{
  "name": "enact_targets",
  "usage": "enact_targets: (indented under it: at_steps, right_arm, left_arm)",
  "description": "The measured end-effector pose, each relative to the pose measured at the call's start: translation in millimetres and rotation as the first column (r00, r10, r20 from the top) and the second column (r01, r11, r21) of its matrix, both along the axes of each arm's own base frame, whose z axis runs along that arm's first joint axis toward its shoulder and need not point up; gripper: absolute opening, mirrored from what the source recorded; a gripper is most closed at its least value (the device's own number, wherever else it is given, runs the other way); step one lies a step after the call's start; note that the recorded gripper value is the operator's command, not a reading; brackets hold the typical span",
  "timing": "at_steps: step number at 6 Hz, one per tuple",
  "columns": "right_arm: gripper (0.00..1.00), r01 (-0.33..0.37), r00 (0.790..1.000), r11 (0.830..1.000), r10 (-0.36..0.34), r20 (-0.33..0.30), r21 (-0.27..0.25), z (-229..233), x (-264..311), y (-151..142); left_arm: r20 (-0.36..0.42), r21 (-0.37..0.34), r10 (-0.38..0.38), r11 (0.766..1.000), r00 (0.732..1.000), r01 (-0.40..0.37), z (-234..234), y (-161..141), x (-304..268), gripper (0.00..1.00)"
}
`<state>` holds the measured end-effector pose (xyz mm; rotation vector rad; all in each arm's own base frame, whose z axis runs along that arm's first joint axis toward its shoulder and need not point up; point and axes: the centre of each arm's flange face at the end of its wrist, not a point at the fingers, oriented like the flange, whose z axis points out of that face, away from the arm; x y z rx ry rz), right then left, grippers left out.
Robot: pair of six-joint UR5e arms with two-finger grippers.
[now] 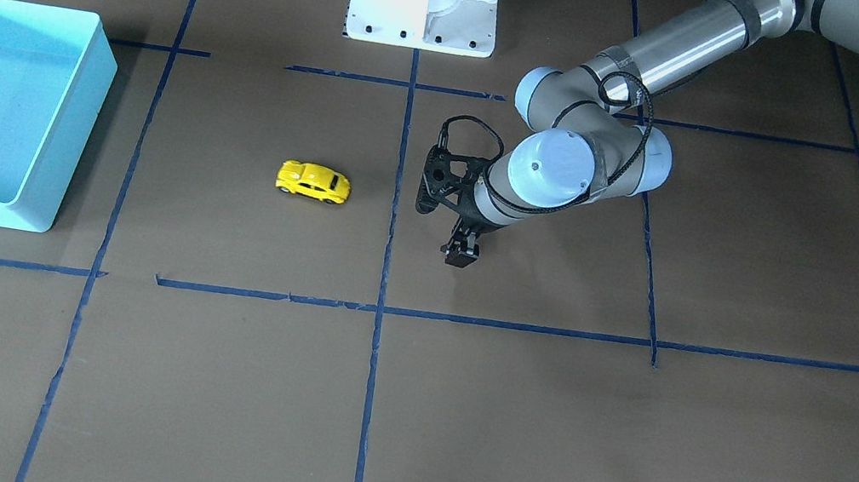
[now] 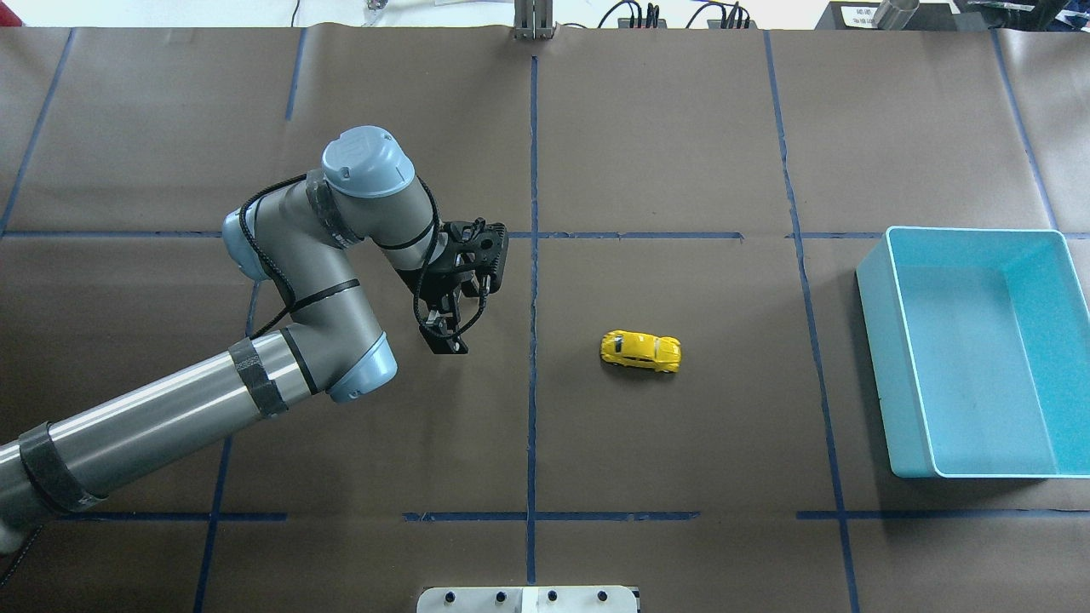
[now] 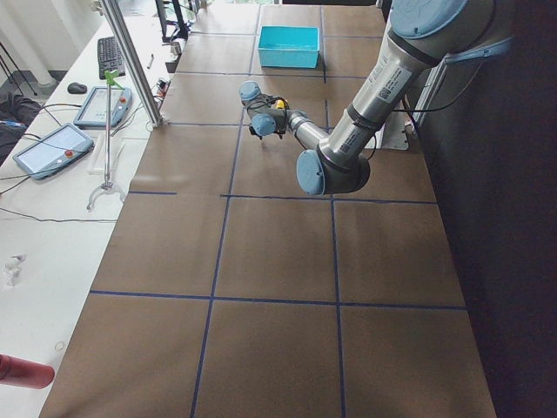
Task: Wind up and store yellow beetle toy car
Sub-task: 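Raise and withdraw the left arm as the car rolls toward the bin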
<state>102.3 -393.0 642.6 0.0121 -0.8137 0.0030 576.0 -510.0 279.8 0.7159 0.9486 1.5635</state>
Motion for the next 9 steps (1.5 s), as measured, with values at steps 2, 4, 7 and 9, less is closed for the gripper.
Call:
enact_targets:
  at_steps: [2,4,7,9]
  right_arm:
    - [1.0,0.0,1.0,1.0,0.0,0.001,0.001,-1,0,0]
    - [1.0,0.0,1.0,1.0,0.0,0.001,0.002,-1,0,0]
    - [1.0,0.001,1.0,1.0,-0.001,0.0,0.025,-11,0,-3]
    - [1.0,0.008,1.0,0.998,-0.008,-0.002,0.059,-24,0,-4]
  left_arm:
    - [0.039,-0.016,-0.054,0.998,0.998,0.055,2,-24,-23,1.0]
    - [0.142,-0.088,-0.117,0.988,0.983,0.13,8,-50,-68,1.0]
    - [0.311,-0.19,-0.189,0.948,0.931,0.256,56,-91,-133,1.0]
    - [0.347,-0.196,-0.249,0.923,0.904,0.33,79,-115,-179,1.0]
